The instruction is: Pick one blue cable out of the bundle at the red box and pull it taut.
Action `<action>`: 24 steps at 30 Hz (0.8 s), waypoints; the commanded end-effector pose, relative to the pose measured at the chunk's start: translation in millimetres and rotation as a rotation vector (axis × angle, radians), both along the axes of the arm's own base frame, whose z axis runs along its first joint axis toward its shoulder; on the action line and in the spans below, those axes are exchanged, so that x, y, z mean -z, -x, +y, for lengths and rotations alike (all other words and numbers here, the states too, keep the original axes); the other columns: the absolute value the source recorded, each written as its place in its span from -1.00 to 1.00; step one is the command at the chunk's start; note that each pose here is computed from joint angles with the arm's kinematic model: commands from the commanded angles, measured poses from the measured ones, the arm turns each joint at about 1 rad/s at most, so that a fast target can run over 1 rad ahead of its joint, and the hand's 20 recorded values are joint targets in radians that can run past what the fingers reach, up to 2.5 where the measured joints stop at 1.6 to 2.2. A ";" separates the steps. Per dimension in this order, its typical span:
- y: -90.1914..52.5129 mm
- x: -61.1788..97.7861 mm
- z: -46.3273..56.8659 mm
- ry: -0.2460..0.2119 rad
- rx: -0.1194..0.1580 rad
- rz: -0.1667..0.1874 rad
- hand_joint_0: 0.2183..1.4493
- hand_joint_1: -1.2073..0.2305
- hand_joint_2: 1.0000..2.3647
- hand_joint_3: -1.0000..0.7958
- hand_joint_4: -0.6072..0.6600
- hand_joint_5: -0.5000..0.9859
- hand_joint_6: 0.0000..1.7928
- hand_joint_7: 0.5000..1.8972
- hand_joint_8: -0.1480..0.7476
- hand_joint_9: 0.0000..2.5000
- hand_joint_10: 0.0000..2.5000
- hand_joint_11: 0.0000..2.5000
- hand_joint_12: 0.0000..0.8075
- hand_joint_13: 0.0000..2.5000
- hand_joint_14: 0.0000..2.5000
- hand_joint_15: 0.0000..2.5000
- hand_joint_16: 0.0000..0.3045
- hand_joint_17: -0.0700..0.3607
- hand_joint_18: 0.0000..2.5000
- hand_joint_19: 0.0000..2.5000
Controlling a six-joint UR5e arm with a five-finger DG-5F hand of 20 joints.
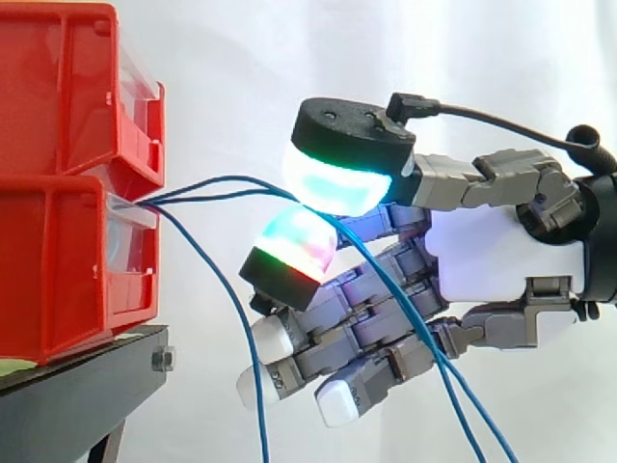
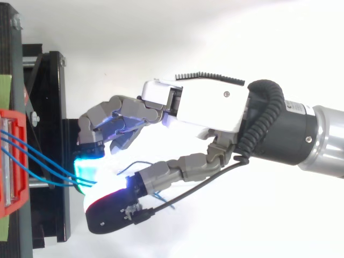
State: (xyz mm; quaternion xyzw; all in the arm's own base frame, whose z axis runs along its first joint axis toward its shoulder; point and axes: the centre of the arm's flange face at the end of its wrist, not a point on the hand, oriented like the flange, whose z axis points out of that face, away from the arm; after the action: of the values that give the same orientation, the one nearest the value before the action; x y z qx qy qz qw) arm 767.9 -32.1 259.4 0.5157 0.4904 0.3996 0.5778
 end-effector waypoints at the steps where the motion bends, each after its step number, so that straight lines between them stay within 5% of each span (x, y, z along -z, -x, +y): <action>1: 0.3 0.6 -0.1 0.001 0.000 0.001 -0.42 -0.29 -0.98 -0.25 0.28 -0.61 -0.13 0.04 0.12 -0.55 -0.99 -0.46 0.10 -0.61 -0.99 -0.81 -0.61 -0.06 -0.47 -0.62; 9: 0.0 -0.1 0.1 0.002 -0.001 0.000 -0.52 -0.22 -1.00 -0.44 0.31 -0.60 -0.13 0.01 0.17 -0.53 -0.99 -0.45 0.15 -0.59 -1.00 -0.81 -0.59 -0.02 -0.45 -0.62; 24: 0.0 -0.1 0.0 0.002 0.000 0.000 -0.41 -0.28 -0.99 -0.29 0.31 -0.59 -0.11 0.07 0.14 -0.53 -0.99 -0.45 0.10 -0.59 -0.99 -0.81 -0.61 -0.06 -0.45 -0.62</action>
State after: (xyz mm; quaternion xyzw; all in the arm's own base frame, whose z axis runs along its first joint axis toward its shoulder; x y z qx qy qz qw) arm 767.9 -32.1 259.3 0.5152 0.4908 0.3992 0.5782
